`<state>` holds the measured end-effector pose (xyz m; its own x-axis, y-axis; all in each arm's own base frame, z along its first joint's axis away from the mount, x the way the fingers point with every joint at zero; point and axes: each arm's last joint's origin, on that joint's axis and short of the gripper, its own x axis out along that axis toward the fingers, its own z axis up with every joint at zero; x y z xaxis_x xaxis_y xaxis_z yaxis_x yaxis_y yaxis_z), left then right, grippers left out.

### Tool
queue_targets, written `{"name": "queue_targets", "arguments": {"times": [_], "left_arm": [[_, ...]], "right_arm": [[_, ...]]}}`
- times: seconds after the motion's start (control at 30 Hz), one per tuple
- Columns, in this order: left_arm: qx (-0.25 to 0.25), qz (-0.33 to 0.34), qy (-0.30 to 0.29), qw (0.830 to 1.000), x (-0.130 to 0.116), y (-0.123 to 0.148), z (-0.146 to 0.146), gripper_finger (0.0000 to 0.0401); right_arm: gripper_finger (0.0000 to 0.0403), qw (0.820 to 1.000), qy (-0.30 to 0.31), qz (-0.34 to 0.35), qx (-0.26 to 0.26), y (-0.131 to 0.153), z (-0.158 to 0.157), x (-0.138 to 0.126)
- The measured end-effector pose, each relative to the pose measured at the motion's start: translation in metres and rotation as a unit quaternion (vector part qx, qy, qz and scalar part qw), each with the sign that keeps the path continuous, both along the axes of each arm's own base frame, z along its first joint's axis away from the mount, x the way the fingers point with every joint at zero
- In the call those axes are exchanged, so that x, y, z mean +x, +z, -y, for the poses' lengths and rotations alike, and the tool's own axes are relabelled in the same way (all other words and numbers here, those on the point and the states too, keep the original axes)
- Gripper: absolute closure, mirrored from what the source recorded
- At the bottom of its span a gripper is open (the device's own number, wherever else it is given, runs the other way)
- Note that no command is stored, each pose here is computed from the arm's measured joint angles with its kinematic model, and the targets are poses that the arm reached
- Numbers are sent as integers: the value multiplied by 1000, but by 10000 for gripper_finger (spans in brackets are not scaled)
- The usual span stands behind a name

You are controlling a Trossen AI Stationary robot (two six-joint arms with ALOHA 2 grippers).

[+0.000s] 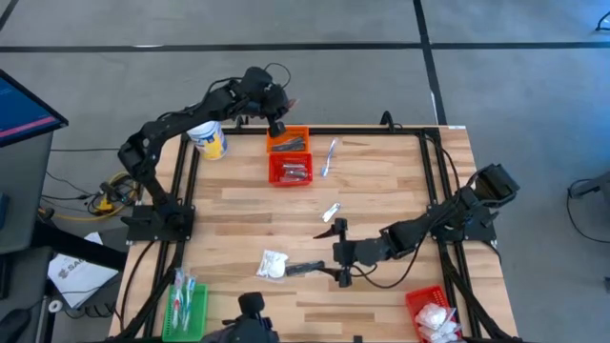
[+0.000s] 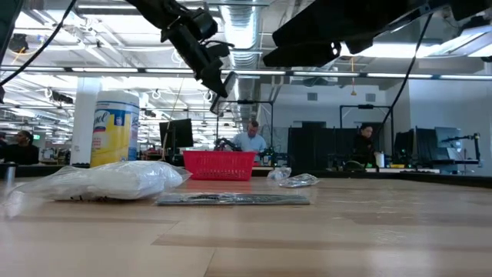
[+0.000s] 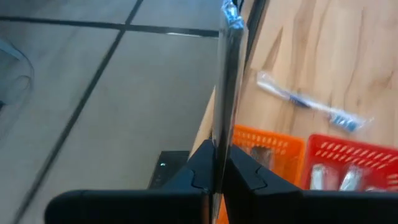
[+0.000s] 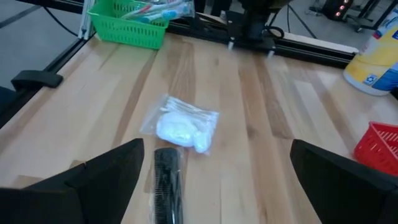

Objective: Pick & Place Travel size toiletries
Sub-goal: Put the comb into the orange basket

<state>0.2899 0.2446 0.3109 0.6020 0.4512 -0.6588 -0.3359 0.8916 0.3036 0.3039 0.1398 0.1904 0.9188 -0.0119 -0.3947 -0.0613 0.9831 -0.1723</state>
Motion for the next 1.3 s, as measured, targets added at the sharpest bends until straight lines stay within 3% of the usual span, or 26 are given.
{"name": "queue_targets", "arguments": {"times": [0.33, 0.57, 0.8, 1.3], "left_arm": [[32, -91, -9, 995, 15, -37, -16, 396], [-2, -143, -14, 990, 38, -58, -35, 396], [-15, -198, -15, 980, 54, -67, -51, 396], [-55, -259, -64, 962, 55, -79, -33, 396]], "right_arm": [[5, 1000, 4, 4, -4, 1, 0, 0], [3, 999, 43, 3, 16, 2, 0, 2], [4, 999, 40, 0, 16, 1, 3, 3], [6, 999, 39, -23, 9, -3, 3, 2]]}}
